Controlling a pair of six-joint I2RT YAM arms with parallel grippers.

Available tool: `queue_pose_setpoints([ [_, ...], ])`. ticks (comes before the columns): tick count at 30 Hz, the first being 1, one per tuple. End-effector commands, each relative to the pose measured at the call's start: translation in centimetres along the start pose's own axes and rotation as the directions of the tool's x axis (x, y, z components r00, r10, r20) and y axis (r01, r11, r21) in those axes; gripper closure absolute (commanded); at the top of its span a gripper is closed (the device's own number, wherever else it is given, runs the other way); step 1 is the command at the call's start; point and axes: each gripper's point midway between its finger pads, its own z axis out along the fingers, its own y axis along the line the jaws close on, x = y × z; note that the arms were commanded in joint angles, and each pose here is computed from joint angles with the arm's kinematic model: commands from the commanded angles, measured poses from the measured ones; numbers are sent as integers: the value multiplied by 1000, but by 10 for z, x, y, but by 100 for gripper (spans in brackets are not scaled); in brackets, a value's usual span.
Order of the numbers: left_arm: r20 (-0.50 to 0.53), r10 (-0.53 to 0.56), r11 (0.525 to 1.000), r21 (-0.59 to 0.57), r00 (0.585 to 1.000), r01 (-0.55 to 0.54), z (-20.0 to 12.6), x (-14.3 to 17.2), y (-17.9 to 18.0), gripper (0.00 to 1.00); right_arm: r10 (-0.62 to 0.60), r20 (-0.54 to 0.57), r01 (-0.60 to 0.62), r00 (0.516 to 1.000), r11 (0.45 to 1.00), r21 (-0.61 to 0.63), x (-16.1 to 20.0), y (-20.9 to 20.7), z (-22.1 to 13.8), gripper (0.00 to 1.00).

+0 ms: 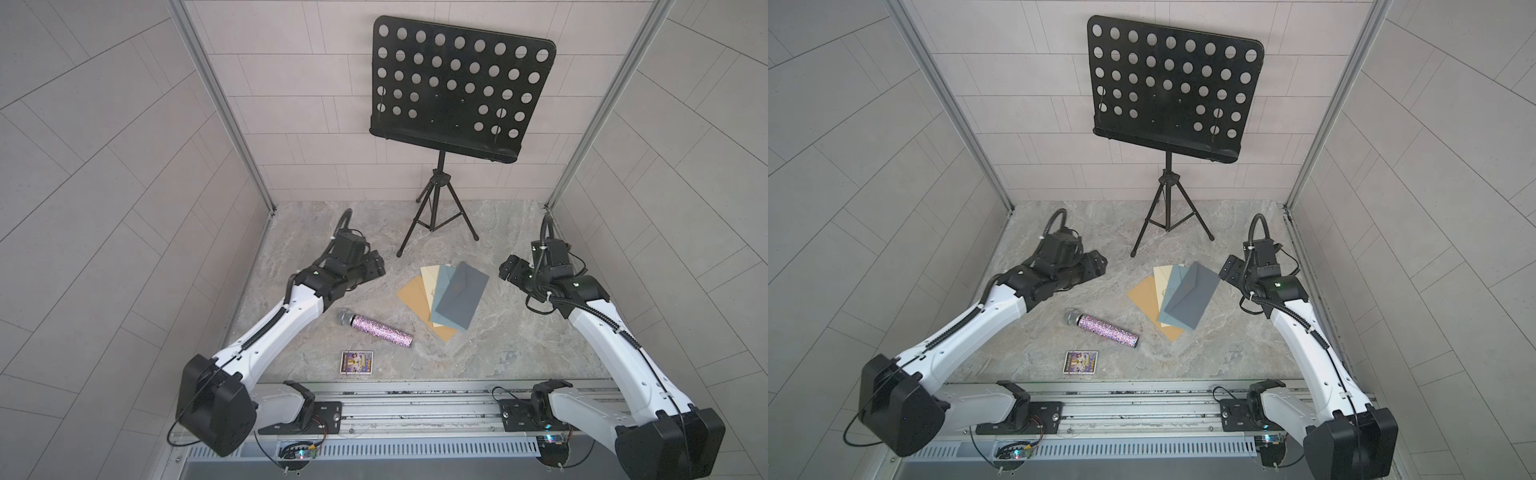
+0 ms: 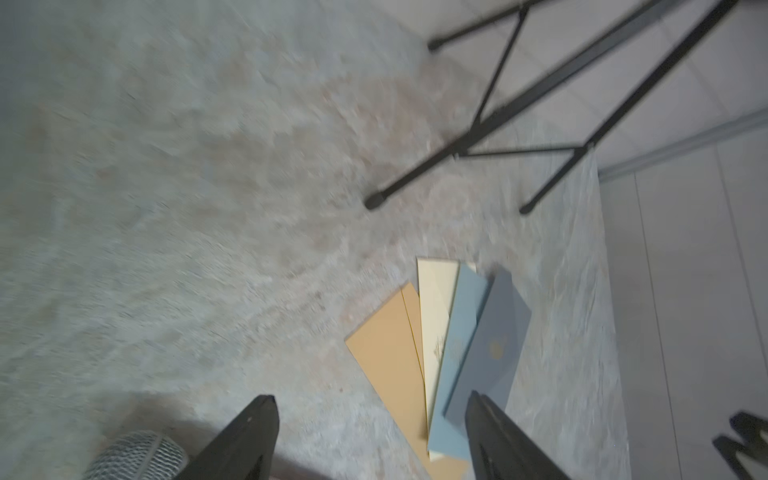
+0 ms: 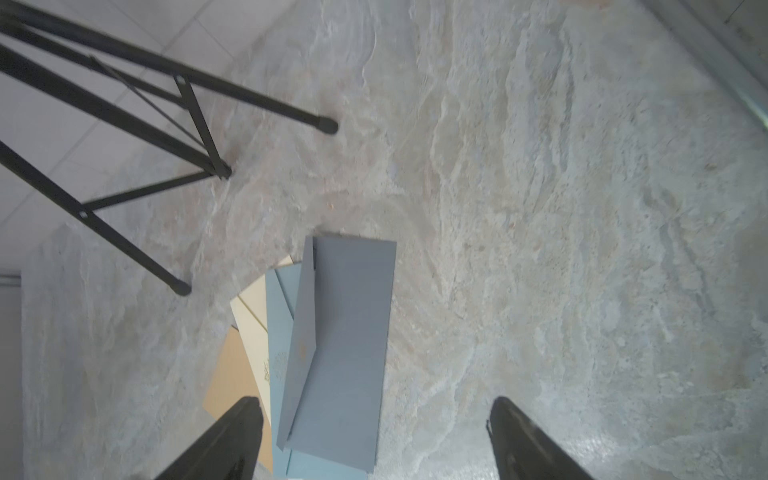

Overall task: Take the letter paper out of the envelope
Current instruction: Pick up the envelope from the envelope.

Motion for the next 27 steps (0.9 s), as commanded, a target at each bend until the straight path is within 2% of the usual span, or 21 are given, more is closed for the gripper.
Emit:
queue_pose_setpoints([
  [1, -115, 168, 986, 35, 979, -165, 13, 39, -33, 21, -21, -71, 23, 997, 999, 27, 22, -13, -8, 12],
  [4, -162, 329, 944, 27, 930, -329, 29, 61, -60, 21, 1, -110, 4, 994, 999, 44, 30, -17, -2, 15],
  [10, -229, 486, 868, 13, 844, -496, 71, 91, -92, 18, 87, -196, -79, 977, 996, 47, 48, -17, 10, 20],
  [16, -231, 622, 764, -32, 748, -645, 104, 112, -118, 17, 180, -240, -168, 954, 983, 69, 76, -31, 11, 21],
  [21, -230, 665, 719, -56, 710, -692, 130, 120, -130, 17, 197, -204, -181, 959, 979, 96, 80, -46, -2, 24],
  [27, -229, 675, 705, -81, 701, -705, 156, 123, -137, 17, 222, -205, -203, 953, 973, 109, 92, -56, -12, 26],
])
